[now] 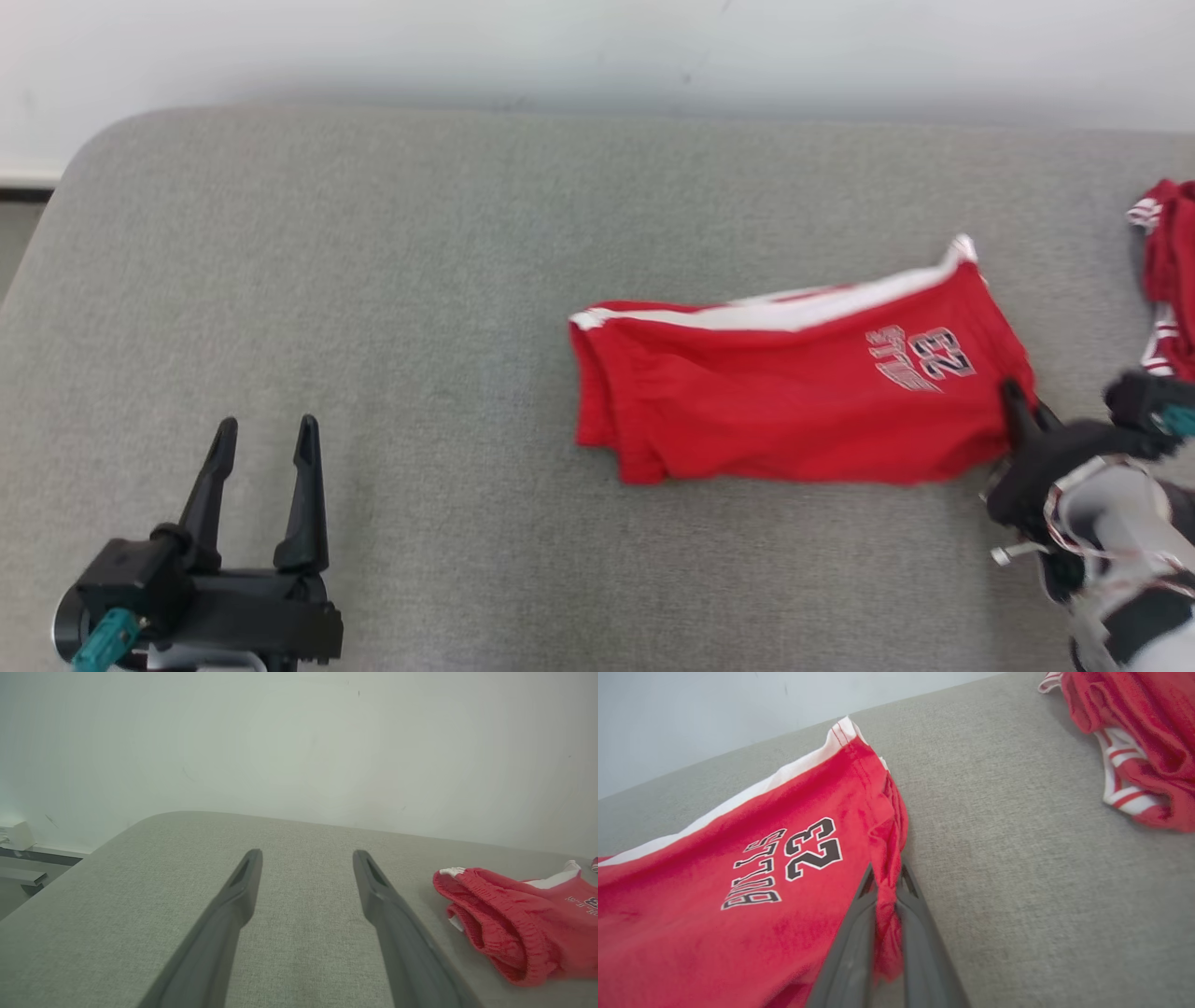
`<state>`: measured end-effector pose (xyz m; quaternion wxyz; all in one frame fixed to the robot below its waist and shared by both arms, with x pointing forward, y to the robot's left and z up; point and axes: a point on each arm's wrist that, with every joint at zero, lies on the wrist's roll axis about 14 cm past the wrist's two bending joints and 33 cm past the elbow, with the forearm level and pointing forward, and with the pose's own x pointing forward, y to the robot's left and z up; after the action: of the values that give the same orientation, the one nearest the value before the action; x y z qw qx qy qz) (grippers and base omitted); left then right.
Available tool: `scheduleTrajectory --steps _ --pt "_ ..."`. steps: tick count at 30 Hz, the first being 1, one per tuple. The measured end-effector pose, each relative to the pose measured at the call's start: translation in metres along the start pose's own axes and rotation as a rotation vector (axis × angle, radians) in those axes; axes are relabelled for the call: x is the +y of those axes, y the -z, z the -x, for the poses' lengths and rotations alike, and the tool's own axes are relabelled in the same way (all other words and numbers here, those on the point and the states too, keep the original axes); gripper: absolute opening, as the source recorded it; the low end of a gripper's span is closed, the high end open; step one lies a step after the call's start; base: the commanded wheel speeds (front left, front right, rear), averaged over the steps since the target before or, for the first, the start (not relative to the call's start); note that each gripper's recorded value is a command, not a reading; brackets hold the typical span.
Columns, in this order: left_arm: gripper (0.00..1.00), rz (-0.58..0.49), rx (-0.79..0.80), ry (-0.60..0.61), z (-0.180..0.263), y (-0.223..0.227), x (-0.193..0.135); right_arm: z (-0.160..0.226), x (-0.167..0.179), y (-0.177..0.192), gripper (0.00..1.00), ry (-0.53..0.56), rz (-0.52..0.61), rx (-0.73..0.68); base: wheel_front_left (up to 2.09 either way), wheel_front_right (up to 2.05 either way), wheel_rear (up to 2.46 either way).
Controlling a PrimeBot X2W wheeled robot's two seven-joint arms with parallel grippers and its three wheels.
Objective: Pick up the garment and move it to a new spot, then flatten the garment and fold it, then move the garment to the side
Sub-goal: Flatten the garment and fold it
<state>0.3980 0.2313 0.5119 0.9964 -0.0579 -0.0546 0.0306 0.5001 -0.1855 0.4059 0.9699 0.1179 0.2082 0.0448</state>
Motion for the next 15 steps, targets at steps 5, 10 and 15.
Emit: scheduleTrajectory --steps 5,10,15 --pt "1.00 0.005 -0.008 0.029 0.006 -0.004 -0.010 0.034 -0.045 0.002 0.00 0.091 -0.029 -0.018 0.00 0.00 0.00" --pt "1.00 0.006 -0.014 0.059 0.010 -0.006 -0.020 0.058 -0.075 -0.005 0.00 0.158 -0.053 -0.059 0.00 0.00 0.00" --pt "1.00 0.008 -0.020 0.078 0.012 -0.009 -0.026 0.065 -0.075 -0.013 0.00 0.158 -0.064 -0.087 0.00 0.00 0.00"
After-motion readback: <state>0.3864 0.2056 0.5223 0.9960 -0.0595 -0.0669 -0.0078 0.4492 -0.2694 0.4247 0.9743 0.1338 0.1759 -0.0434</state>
